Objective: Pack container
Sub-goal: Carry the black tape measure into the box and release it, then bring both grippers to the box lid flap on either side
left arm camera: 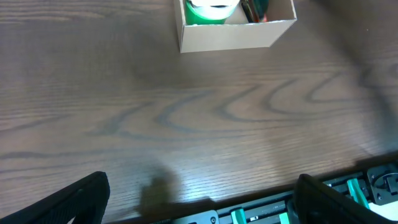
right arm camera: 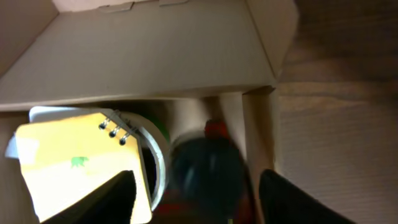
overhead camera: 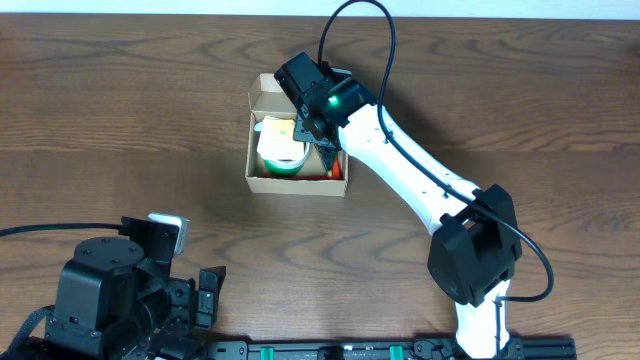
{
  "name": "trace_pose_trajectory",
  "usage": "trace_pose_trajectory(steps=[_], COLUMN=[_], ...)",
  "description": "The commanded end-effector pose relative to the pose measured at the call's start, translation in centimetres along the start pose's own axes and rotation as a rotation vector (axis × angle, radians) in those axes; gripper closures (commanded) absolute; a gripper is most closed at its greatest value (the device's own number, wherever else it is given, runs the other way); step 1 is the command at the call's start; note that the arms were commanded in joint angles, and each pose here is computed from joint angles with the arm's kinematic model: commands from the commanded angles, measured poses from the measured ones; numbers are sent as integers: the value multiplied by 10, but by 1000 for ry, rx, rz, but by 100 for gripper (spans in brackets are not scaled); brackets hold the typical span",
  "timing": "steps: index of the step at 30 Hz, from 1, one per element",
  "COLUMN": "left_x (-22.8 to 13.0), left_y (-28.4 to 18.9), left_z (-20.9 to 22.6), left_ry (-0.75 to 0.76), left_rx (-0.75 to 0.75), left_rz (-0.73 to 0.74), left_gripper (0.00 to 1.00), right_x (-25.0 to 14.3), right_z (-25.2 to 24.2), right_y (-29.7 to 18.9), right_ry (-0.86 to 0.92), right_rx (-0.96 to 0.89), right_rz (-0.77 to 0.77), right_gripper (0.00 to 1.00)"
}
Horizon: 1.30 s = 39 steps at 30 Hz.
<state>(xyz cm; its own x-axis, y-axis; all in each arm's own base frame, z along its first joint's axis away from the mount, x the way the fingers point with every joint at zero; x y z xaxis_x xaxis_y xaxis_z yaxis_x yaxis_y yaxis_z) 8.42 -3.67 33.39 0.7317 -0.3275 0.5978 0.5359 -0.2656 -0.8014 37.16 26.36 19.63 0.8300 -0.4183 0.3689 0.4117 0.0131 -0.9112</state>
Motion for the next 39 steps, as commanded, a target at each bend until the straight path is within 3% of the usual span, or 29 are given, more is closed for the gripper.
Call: trace_pose_trajectory(steps=[1, 10, 12, 13, 16, 23, 28, 34, 39], left_x=[-1, -1, 1, 4, 7, 32, 58, 103, 136], left_y=[0, 0, 0, 0, 0, -2, 10, 66, 128], left_z=[0, 0, 1, 1, 1, 8, 26, 36, 60], left_ry=[-3, -3, -2, -1, 0, 12, -104, -137, -182], left_rx=[4, 4, 6, 6, 7, 80, 231, 114, -53], left_rz=[6, 6, -4, -20, -37, -190, -250, -175, -147], left_gripper=[5, 5, 5, 5, 5, 5, 5, 5, 5], right_x=[4, 39, 50, 56, 69, 82, 83, 84, 91], right_z=[1, -24, -32, -37, -54, -73, -81, -89, -101], right_y=[-2, -55, -58, -57, -48, -13, 20, 49, 57], right_ry=[9, 56, 63, 63, 97, 92, 105, 116, 147], right_rx=[-8, 50, 48, 39, 8, 57, 160, 322, 350], right_rz=[-25, -79, -92, -95, -68, 41, 125, 174, 170], right_gripper=[30, 27, 38, 49, 99, 99, 99, 99, 99])
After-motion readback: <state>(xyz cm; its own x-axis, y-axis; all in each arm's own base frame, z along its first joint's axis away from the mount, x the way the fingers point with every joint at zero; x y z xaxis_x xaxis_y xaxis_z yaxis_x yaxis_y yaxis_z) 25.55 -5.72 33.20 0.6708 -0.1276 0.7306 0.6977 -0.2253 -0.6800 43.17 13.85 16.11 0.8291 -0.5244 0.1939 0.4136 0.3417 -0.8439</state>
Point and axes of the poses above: each gripper's point midway between its finger pads, its own y axis out along the fingers, its own z axis along the line the jaws close on, x = y × z, the point moved 8 cm from there along -y, back along the fingers, and after that the axes turned 14 degrees about y, right-handed, at the moved point
